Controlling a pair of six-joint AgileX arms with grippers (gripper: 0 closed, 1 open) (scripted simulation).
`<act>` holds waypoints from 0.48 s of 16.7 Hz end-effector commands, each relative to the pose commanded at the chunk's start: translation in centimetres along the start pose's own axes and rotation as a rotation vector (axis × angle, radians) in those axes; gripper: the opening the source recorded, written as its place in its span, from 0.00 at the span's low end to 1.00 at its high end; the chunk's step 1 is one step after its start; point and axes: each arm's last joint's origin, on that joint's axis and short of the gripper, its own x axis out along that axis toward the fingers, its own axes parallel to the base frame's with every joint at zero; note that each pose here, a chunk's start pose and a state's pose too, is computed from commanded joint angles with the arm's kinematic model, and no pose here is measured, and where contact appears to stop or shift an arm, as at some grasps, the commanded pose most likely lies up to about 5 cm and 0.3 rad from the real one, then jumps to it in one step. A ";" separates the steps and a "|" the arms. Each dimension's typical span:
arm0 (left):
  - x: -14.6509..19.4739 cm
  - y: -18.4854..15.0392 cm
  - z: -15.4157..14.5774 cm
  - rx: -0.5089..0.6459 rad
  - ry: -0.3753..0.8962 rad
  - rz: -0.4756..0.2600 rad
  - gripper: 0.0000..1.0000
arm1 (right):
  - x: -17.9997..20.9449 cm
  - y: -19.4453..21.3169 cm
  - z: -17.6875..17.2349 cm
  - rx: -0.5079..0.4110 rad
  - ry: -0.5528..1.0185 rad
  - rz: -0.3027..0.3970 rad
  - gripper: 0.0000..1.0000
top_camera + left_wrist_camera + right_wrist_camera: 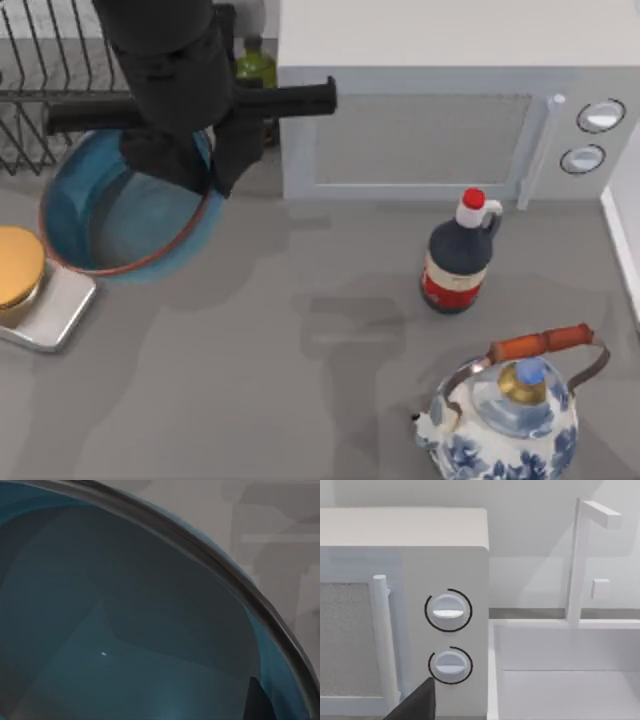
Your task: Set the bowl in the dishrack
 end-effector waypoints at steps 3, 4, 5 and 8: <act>-1.9 3.8 0.6 -0.020 -0.176 -0.111 0.00 | 0.0 0.0 0.0 0.000 0.000 0.000 1.00; -2.5 5.3 0.8 -0.024 -0.256 -0.147 0.00 | 0.0 0.0 0.0 0.000 0.000 0.000 1.00; -3.1 6.8 0.9 -0.028 -0.344 -0.177 0.00 | 0.0 0.0 0.0 0.000 0.000 0.000 1.00; -5.0 11.6 0.4 -0.023 -0.654 -0.224 0.00 | 0.0 0.0 0.0 0.000 0.000 0.000 1.00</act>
